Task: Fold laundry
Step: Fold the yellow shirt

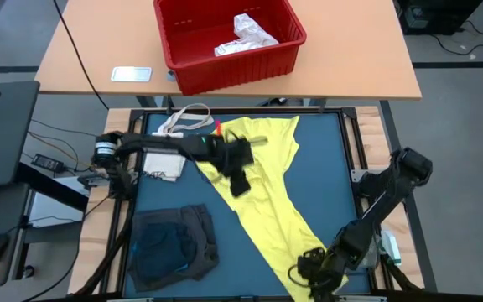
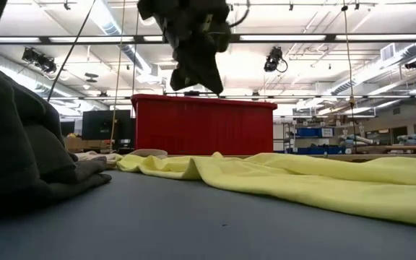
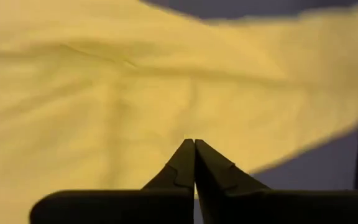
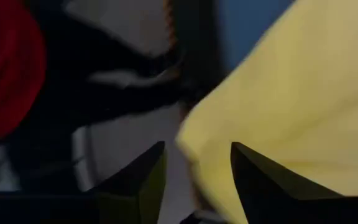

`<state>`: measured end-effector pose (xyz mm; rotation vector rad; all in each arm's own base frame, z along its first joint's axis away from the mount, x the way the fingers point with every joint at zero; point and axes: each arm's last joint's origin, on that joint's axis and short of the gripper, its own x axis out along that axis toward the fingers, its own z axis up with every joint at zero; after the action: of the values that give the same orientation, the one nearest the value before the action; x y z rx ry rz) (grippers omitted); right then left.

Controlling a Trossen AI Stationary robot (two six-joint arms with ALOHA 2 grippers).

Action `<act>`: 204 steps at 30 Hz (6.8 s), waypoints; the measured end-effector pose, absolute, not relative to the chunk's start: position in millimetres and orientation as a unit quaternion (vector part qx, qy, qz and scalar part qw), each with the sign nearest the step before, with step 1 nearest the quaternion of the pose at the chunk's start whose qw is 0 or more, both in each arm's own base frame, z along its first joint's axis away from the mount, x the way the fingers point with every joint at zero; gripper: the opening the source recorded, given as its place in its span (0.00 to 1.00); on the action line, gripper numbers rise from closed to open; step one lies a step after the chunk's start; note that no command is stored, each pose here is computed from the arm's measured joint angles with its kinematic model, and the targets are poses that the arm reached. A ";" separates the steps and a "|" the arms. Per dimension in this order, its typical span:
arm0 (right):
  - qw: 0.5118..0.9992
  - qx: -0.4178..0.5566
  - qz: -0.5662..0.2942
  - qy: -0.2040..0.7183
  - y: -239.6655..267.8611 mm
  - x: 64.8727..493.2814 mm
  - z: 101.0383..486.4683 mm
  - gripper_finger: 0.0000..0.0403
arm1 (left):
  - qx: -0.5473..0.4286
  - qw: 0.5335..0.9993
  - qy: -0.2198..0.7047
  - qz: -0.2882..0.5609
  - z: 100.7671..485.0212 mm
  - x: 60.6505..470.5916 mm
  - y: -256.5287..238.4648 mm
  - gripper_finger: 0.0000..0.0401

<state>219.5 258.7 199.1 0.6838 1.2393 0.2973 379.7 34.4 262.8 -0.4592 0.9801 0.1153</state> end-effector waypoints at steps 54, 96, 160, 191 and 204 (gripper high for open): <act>0.745 0.402 -0.409 0.341 -182.5 272.0 216.9 0.01 | -0.202 0.952 0.230 0.005 245.3 307.6 295.3 0.43; 0.891 -0.128 -0.039 0.434 -82.9 325.5 232.8 0.01 | -0.050 0.952 0.289 -0.089 236.6 348.8 234.9 0.49; 0.719 0.484 -0.263 0.423 41.6 210.8 183.6 0.37 | 0.160 0.901 0.397 0.066 317.7 318.8 166.1 0.00; 0.745 0.558 -0.094 0.353 113.1 231.1 152.2 0.01 | 0.164 0.858 0.473 0.115 348.9 249.8 173.4 0.00; 0.734 0.596 -0.071 0.317 111.1 238.6 159.8 0.05 | 0.112 0.822 0.553 0.074 311.8 259.3 185.6 0.00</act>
<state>238.6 111.1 159.8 1.3107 0.6975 -0.1558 259.3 185.6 311.8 0.2390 1.1773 0.1567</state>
